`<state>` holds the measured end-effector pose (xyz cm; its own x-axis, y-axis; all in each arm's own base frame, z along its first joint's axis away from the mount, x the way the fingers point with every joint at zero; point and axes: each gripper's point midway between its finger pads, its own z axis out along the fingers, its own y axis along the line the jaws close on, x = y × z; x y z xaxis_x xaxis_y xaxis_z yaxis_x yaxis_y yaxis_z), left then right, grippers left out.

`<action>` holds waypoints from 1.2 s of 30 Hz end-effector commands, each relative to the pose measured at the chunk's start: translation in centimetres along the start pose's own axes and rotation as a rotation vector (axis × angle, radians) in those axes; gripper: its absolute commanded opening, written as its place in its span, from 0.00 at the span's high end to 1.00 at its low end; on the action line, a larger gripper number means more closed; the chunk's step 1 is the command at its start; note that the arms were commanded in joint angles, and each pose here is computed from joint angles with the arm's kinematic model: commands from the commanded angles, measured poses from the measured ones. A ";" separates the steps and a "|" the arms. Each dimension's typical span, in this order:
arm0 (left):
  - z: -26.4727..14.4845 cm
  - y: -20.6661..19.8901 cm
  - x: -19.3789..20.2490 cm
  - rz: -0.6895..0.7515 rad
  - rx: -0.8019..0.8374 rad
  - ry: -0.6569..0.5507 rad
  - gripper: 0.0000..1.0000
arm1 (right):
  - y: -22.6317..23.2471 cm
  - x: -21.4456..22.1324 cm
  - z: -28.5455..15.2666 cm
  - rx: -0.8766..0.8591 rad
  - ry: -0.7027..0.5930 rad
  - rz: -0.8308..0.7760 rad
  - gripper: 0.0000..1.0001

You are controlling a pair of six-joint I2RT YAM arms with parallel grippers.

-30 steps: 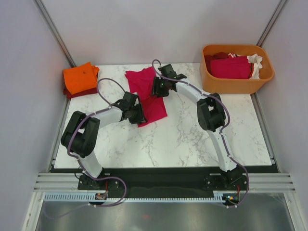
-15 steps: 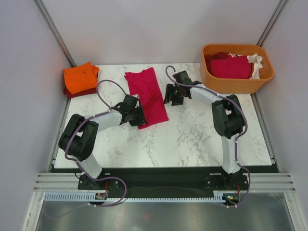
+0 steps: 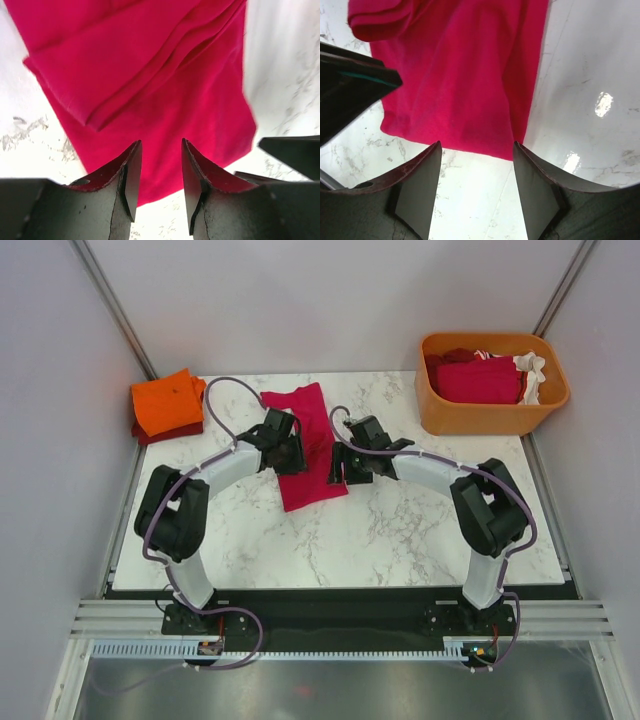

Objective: Fold and stack the t-shirts
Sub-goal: Fold the tshirt

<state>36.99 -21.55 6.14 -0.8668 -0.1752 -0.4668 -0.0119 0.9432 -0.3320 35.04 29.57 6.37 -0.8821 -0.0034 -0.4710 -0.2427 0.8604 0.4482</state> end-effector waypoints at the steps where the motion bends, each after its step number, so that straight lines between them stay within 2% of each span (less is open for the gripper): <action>1: -0.7 -1.1 -2.9 0.028 0.005 -0.065 0.55 | -1.3 0.0 0.7 0.047 -0.021 -0.001 0.33; 7: 0.7 -1.4 -3.7 0.027 0.001 -0.060 0.55 | -3.0 2.2 2.0 0.092 0.016 -0.007 0.35; 10: 1.7 -1.3 -3.2 0.030 -0.009 -0.039 0.55 | -3.4 3.4 3.0 0.080 0.036 -0.013 0.45; 11: 1.9 -1.4 -3.0 0.032 -0.009 -0.035 0.55 | -3.7 3.9 3.3 0.081 0.047 -0.014 0.64; 14: 2.6 -1.7 -2.6 0.041 -0.011 -0.021 0.55 | -4.3 5.3 3.7 0.083 0.075 -0.010 0.86; 16: 3.0 -0.5 -0.6 0.045 -0.064 0.059 0.59 | -4.5 5.8 3.6 0.082 0.080 -0.008 0.89; 24: 4.6 1.3 -1.5 0.062 -0.174 0.023 0.60 | -5.4 8.3 2.6 0.080 0.113 0.002 0.90; 27: 4.8 1.9 -3.7 0.083 -0.207 -0.010 0.60 | -5.5 9.3 2.0 0.076 0.121 0.004 0.92; 30: 5.1 1.8 -7.6 0.088 -0.200 -0.053 0.60 | -5.8 10.3 1.3 0.069 0.131 0.006 0.94; 33: 6.6 3.3 -9.7 0.098 -0.219 -0.049 0.59 | -6.0 11.4 0.6 0.070 0.146 0.008 0.94; 36: 5.1 1.4 -15.6 0.113 -0.173 -0.147 0.59 | -6.1 11.9 0.1 0.068 0.151 0.009 0.95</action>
<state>48.93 -20.27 4.70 -0.8448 -0.1296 -0.5192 -0.0522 0.9855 -0.1612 30.87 27.25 1.69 -0.8669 0.0031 -0.4985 -0.2661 0.8427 0.4680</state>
